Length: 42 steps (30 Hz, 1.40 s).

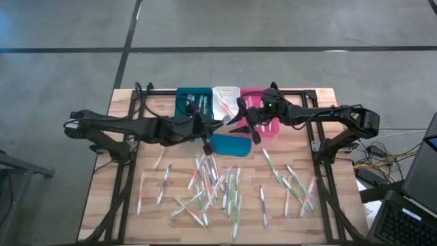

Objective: Pick & Place Toothbrushes
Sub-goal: Put the purple toothbrush into the pink bin

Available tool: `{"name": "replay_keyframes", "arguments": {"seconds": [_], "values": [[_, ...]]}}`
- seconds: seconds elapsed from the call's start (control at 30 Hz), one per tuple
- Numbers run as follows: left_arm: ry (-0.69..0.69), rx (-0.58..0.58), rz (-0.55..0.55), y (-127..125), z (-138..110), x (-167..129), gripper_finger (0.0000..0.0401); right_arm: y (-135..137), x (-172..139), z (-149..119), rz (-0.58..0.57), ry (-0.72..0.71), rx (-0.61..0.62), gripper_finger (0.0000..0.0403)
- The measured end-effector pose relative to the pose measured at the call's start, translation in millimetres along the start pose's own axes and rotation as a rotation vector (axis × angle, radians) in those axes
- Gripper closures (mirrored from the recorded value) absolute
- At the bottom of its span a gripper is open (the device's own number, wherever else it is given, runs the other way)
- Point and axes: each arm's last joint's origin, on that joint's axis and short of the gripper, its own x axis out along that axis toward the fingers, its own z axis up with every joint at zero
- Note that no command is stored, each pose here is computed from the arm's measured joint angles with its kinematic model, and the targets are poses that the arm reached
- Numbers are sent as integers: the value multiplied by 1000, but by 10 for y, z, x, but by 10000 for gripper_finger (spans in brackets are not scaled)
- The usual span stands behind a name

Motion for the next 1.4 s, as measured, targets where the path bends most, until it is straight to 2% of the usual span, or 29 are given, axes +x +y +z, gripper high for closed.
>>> {"name": "replay_keyframes", "arguments": {"seconds": [0.13,0.37,0.6,0.83,1.17,1.3,1.4], "values": [[26,24,-4,-40,-62,107,378,1,11,53,-3,-43,-16,242],[-35,52,-9,-50,-28,208,379,7,18,52,2,-43,-8,217],[-20,56,-5,8,-73,341,379,8,20,76,2,-63,-3,215],[-54,89,-44,9,-78,449,378,12,31,93,-3,-66,1,257],[-56,83,-41,14,-73,445,378,11,30,89,-7,-62,-6,379],[-51,61,-41,14,-77,445,370,11,30,85,-6,-59,2,377],[-50,58,-38,16,-78,444,344,12,31,84,-5,-58,18,376]]}}
